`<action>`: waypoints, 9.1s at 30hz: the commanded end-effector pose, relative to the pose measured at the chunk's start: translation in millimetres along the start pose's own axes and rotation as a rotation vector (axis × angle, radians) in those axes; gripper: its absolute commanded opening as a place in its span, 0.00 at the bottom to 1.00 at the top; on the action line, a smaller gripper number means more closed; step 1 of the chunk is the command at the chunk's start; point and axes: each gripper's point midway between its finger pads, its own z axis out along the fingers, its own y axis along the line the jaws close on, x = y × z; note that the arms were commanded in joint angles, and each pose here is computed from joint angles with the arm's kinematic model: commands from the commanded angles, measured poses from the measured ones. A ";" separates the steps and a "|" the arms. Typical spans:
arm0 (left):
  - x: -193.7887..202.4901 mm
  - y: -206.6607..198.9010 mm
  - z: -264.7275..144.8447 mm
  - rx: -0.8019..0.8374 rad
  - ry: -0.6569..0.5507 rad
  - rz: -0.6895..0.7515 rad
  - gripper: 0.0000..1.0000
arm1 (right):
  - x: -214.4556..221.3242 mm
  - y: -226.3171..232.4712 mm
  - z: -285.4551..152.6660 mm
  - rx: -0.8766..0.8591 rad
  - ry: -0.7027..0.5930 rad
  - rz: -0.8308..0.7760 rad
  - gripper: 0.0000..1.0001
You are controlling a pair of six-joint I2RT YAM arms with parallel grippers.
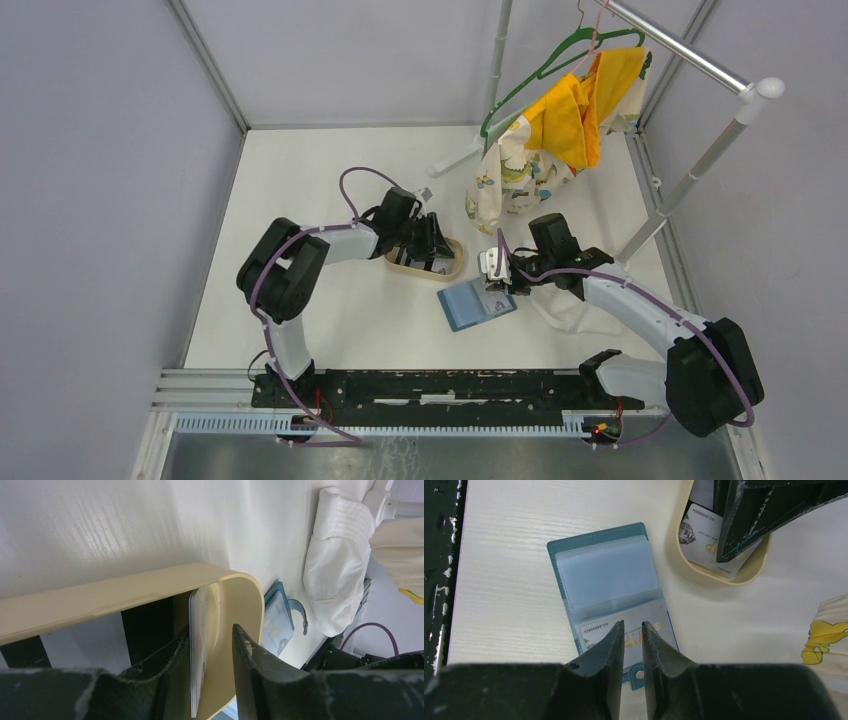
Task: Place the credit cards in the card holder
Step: Pick up the credit card from the storage box, then insert the credit card into the card holder.
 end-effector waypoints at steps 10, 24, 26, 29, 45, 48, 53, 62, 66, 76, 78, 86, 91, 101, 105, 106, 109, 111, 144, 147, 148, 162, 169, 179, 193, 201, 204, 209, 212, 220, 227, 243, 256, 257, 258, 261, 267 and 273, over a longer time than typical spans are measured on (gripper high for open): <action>-12.4 -24.2 -8.3 0.090 -0.017 0.056 0.38 | -16.2 -9.7 -5.8 0.023 -0.042 -0.051 0.25; -20.7 -25.4 -27.2 0.116 -0.042 0.045 0.34 | -17.2 -9.9 -6.6 0.025 -0.045 -0.054 0.25; -21.2 -25.4 -28.8 0.115 -0.043 0.048 0.34 | -17.4 -9.9 -6.9 0.026 -0.045 -0.055 0.25; -22.3 -23.8 -30.8 0.110 -0.046 0.049 0.33 | -17.6 -10.0 -7.0 0.026 -0.045 -0.056 0.25; -24.6 -4.1 -42.8 0.064 -0.064 0.035 0.21 | -17.0 -9.9 -7.5 0.028 -0.046 -0.053 0.25; -26.2 -1.4 -45.7 0.054 -0.071 0.036 0.19 | -16.8 -9.7 -7.1 0.026 -0.045 -0.053 0.25; -27.6 6.0 -50.3 0.025 -0.080 0.038 0.06 | -16.6 -10.0 -7.3 0.027 -0.045 -0.053 0.25; -40.6 17.4 -83.4 -0.111 -0.218 0.107 0.02 | -17.4 -8.3 -6.8 0.019 -0.054 -0.050 0.25; -42.3 10.3 -107.8 -0.113 -0.298 0.177 0.02 | -19.0 -7.6 -6.7 0.016 -0.062 -0.052 0.25; -16.5 -55.0 -166.9 0.179 -0.459 0.408 0.02 | -28.5 6.2 -7.4 -0.003 -0.140 -0.141 0.36; -5.1 -66.8 -170.7 0.231 -0.461 0.442 0.02 | -30.2 10.0 -7.2 -0.012 -0.156 -0.168 0.39; 40.2 -101.9 -159.5 0.335 -0.411 0.563 0.02 | -33.0 26.7 -6.4 -0.079 -0.200 -0.227 0.48; 61.8 -118.0 -147.4 0.324 -0.400 0.647 0.02 | -33.2 33.2 -6.8 -0.111 -0.209 -0.249 0.50; 76.8 -114.5 -133.7 0.268 -0.402 0.721 0.02 | -38.5 41.9 -11.7 -0.142 -0.232 -0.311 0.55; 90.2 -121.6 -131.0 0.302 -0.395 0.807 0.02 | -38.6 53.5 -12.5 -0.188 -0.254 -0.340 0.61; 94.0 -122.8 -130.0 0.306 -0.393 0.827 0.02 | -38.8 55.9 -12.8 -0.196 -0.262 -0.359 0.62; 98.3 -120.8 -127.3 0.299 -0.394 0.867 0.02 | -38.3 63.4 -12.8 -0.223 -0.278 -0.368 0.66; 101.6 -119.4 -124.8 0.293 -0.388 0.887 0.02 | -38.2 65.1 -12.6 -0.231 -0.283 -0.361 0.67; 129.5 -136.8 -84.6 0.198 -0.313 1.051 0.02 | -52.8 83.0 19.8 -0.309 -0.335 -0.170 0.32; 128.4 -138.4 -86.3 0.199 -0.321 1.043 0.02 | -55.5 81.1 19.6 -0.314 -0.331 -0.154 0.08; 127.6 -138.1 -86.8 0.197 -0.324 1.039 0.02 | -56.5 81.4 19.5 -0.321 -0.331 -0.147 0.01; 117.0 -140.1 -105.1 0.200 -0.410 0.973 0.38 | -60.8 77.3 17.7 -0.362 -0.290 -0.064 0.00; 103.0 -136.1 -134.1 0.201 -0.535 0.898 0.72 | -63.3 69.3 12.9 -0.342 -0.285 -0.053 0.00; 92.8 -136.2 -194.9 0.452 -0.755 0.660 1.00 | -82.2 18.8 -19.7 -0.114 -0.453 0.169 0.00; 73.1 -133.6 -170.8 0.605 -0.761 0.463 0.86 | -101.7 0.2 -31.6 -0.092 -0.605 0.599 0.00; 63.0 -142.6 -154.6 0.597 -0.736 0.426 0.74 | -108.8 0.2 -34.9 -0.116 -0.641 0.682 0.00; 60.8 -143.9 -157.8 0.617 -0.748 0.403 0.74 | -110.1 0.8 -35.7 -0.114 -0.645 0.680 0.00; 58.7 -151.6 -157.9 0.654 -0.736 0.391 0.64 | -109.3 2.3 -34.7 -0.126 -0.645 0.694 0.00; 57.4 -155.5 -161.5 0.689 -0.743 0.385 0.62 | -108.3 3.7 -33.8 -0.132 -0.642 0.699 0.00; 51.9 -164.2 -168.2 0.795 -0.729 0.382 0.35 | -105.5 9.1 -26.7 -0.166 -0.624 0.712 0.00; 58.3 -155.7 -163.2 0.847 -0.630 0.406 0.02 | -95.2 12.2 -19.4 -0.200 -0.543 0.563 0.23; 102.1 -87.4 -108.2 0.360 -0.032 0.730 0.02 | -68.1 36.0 -25.6 -0.123 -0.394 -0.047 0.98; 106.9 -126.8 -96.6 0.427 0.073 0.870 0.02 | -71.2 41.2 -3.2 -0.246 -0.414 0.196 0.56; 107.0 -128.2 -95.6 0.431 0.076 0.873 0.02 | -71.9 41.5 -2.9 -0.245 -0.418 0.210 0.54; 108.1 -129.0 -93.8 0.434 0.083 0.875 0.02 | -73.1 41.5 -2.2 -0.244 -0.424 0.211 0.53; 109.8 -131.6 -90.5 0.443 0.097 0.880 0.02 | -74.0 42.2 -0.7 -0.246 -0.430 0.236 0.47; 107.0 -133.8 -91.2 0.437 0.090 0.890 0.02 | -73.9 42.0 0.5 -0.258 -0.417 0.252 0.20; 93.9 -123.8 -91.3 0.339 0.013 0.859 0.18 | -71.3 39.4 0.3 -0.258 -0.387 0.282 0.00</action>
